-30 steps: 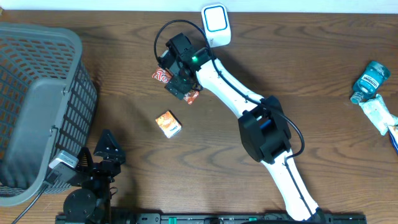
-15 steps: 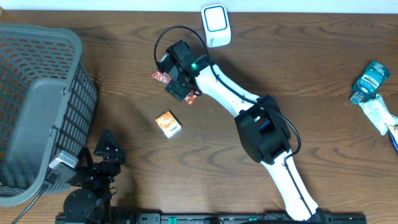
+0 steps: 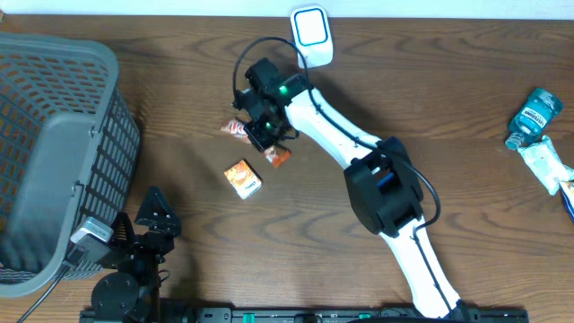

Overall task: Scan the item barcode
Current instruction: 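Lift the chocolate bar and hold it under the white scanner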

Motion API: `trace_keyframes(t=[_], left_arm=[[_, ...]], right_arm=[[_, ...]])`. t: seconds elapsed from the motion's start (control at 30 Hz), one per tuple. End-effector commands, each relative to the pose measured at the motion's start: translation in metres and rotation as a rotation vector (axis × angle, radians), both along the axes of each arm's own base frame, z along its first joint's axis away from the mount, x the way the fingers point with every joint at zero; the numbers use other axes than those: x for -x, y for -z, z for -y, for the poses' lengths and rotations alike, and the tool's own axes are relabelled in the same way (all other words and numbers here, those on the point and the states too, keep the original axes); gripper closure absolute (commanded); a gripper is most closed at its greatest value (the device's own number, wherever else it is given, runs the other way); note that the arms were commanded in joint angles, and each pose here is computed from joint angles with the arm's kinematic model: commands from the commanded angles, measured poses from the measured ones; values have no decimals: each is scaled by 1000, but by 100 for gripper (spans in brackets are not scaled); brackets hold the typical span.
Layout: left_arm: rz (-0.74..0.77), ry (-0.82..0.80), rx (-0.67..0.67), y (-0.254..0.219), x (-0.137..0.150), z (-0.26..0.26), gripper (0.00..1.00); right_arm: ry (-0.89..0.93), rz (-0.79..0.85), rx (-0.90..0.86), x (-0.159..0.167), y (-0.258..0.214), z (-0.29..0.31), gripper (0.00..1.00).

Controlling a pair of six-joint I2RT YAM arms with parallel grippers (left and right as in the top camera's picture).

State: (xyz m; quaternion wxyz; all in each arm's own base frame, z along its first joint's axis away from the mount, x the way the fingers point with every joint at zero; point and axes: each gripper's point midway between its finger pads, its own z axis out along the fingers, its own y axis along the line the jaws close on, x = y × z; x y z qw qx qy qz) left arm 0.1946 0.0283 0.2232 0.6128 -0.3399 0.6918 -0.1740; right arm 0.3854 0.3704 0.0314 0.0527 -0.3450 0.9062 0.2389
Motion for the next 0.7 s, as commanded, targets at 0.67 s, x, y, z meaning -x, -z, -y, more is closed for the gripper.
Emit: trace_keyframes(t=[0.67], left_arm=[[7,-9,3,-1,1,-1,2]], right_arm=[[284,-951,-606,61,-217,48,99]])
